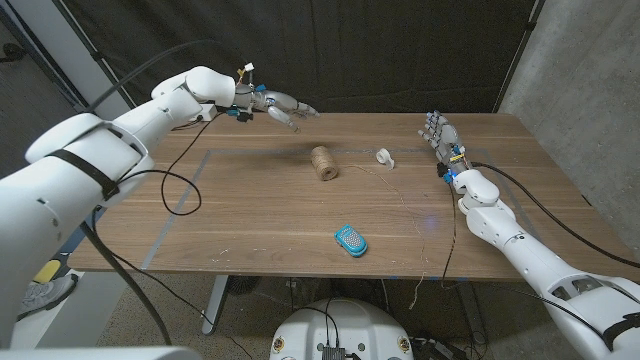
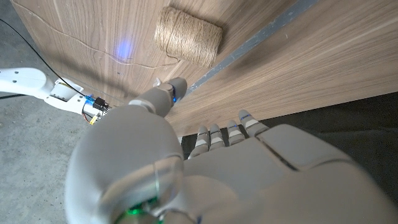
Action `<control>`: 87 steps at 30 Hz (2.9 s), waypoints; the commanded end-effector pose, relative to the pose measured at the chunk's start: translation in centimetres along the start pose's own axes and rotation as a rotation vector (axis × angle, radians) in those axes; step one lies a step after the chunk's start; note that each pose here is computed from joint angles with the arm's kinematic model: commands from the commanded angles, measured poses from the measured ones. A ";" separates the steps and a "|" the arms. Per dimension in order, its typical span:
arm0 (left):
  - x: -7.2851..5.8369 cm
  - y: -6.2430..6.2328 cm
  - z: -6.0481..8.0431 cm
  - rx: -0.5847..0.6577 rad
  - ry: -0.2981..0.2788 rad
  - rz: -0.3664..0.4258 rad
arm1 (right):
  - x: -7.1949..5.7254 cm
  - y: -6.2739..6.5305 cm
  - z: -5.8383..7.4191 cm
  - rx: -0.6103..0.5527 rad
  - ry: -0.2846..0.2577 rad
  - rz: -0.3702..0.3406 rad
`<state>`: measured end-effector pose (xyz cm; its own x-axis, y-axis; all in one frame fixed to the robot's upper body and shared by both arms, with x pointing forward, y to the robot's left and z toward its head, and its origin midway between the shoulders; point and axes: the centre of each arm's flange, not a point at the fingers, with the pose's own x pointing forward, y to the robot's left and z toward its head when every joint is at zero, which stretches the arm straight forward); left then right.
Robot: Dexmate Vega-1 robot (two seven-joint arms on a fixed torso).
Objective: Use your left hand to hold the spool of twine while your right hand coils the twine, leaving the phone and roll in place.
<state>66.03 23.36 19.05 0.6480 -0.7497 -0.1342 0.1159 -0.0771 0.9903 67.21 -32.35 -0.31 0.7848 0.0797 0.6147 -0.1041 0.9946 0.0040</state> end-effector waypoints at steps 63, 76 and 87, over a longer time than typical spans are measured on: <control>4.6 0.3 3.0 0.389 0.078 -0.238 | -0.6 -0.4 -1.2 0.048 -0.004 -0.125; 5.6 -0.5 3.0 0.394 0.095 -0.265 | -0.9 -0.9 -1.2 0.051 -0.004 -0.130; 5.9 -1.8 2.4 0.423 0.098 -0.264 | -0.9 -1.1 -1.4 0.048 0.005 -0.126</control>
<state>67.35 17.53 17.92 0.7033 -0.6124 -0.3610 -0.0020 -0.5096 0.8604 67.38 -33.18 -1.75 0.7916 -0.0475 0.6092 -0.0333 0.9921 0.1207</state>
